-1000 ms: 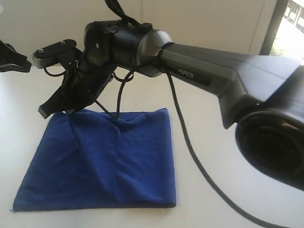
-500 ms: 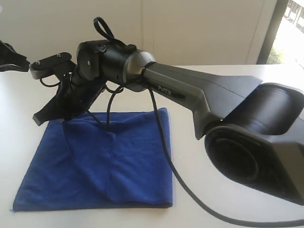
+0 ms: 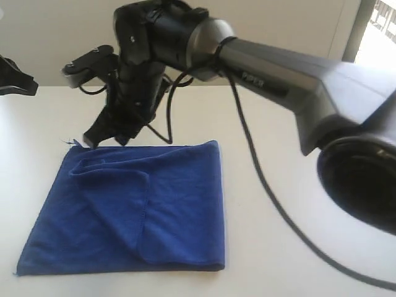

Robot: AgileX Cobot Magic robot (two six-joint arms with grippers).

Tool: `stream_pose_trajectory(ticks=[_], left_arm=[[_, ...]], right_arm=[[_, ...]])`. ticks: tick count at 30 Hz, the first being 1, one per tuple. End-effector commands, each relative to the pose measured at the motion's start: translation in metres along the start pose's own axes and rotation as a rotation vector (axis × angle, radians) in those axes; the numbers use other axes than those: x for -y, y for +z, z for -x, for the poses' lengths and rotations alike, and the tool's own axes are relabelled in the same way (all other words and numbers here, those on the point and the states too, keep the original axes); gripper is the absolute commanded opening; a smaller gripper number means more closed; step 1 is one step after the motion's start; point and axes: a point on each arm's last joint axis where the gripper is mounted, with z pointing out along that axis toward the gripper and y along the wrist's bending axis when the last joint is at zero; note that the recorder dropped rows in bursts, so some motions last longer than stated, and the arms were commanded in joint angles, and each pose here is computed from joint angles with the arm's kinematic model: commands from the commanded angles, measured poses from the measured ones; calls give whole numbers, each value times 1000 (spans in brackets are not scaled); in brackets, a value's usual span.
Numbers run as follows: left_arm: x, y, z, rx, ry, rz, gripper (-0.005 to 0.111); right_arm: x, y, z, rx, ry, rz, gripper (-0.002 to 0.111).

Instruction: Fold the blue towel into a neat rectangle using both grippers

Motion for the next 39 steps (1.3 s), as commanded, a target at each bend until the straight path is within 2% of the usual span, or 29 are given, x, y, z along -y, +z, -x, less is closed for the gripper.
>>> stream_pose_trajectory(ticks=[1,4,7,19,24,31,35,39], left_arm=[[4,0,-2,-17,-9,-32,0],[4,0,-2,-17,-9,-32,0],[4,0,-2,-17,-9,-32,0],[4,0,-2,-17,-9,-32,0],[4,0,-2,-17,-9,-32,0],[4,0,-2,-18,-9,-34,0],[4,0,-2,-17,-11,-35,0],[4,0,-2,-17,-11,-35,0]], right_arm=[[37,17,-40,-171,74,-11,0],[47,43,-67,-218,110,30,0],[51,57,-81,-223,127,28,0],[46,81,-111,-276,138,38,0],[50,87,-139,-420,83,-17,0],[77,69,-177,-502,82,-41,0],[106,56,-205,-538,47,-14,0],[128,53,-232,-575,135,-11,0]])
